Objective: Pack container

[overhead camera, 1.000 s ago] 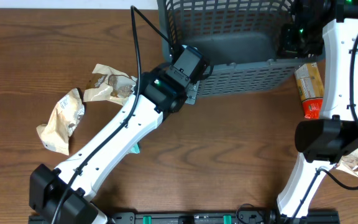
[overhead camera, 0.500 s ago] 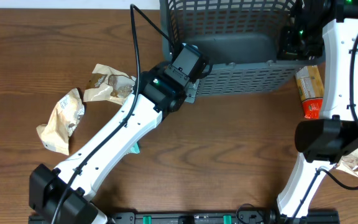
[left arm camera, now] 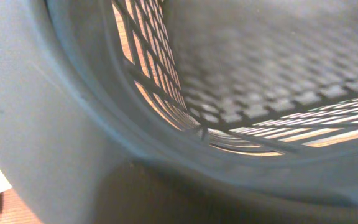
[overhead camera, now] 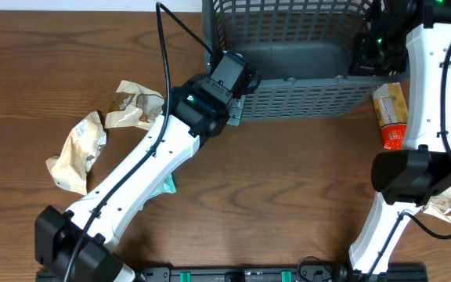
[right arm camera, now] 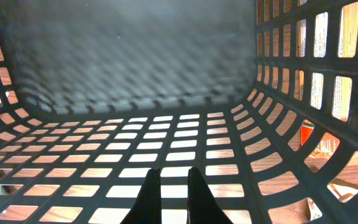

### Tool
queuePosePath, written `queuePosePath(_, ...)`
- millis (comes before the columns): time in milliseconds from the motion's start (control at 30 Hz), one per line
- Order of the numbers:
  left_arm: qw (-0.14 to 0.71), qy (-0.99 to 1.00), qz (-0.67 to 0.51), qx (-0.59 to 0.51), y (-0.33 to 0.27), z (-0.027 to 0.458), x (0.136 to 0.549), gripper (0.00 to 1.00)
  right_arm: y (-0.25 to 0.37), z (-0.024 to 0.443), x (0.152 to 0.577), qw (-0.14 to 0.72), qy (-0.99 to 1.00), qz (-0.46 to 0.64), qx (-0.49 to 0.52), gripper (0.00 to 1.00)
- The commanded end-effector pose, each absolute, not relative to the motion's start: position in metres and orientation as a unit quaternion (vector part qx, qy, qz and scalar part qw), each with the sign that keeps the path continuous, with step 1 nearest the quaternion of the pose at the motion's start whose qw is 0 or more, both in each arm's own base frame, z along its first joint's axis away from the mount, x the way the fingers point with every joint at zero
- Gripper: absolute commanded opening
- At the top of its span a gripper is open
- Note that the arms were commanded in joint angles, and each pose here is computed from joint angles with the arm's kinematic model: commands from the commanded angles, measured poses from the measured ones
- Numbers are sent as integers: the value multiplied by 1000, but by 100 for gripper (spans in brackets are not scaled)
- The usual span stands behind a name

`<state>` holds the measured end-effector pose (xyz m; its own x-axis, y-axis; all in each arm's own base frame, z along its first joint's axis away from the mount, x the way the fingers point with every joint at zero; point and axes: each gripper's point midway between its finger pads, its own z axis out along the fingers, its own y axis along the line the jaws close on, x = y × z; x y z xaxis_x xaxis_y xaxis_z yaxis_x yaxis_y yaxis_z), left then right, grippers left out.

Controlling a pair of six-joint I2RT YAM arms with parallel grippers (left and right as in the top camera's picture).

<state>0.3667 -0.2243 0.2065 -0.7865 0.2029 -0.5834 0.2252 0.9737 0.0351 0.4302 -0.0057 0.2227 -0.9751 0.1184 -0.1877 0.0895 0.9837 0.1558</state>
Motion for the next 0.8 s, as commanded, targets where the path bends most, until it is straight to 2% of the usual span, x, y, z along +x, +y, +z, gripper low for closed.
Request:
queuePosePath(0,315,942,-9,115,-220,211,370,6,0,223,428,96,991,79,42,1)
queuePosePath(133,315,942,-9,115,-220,211,370,10,1,223,429,97,991,79,41,4)
queuePosePath(767,315,941,-1,123,-214,211,373,10,6,223,428,95,992,80,34,1)
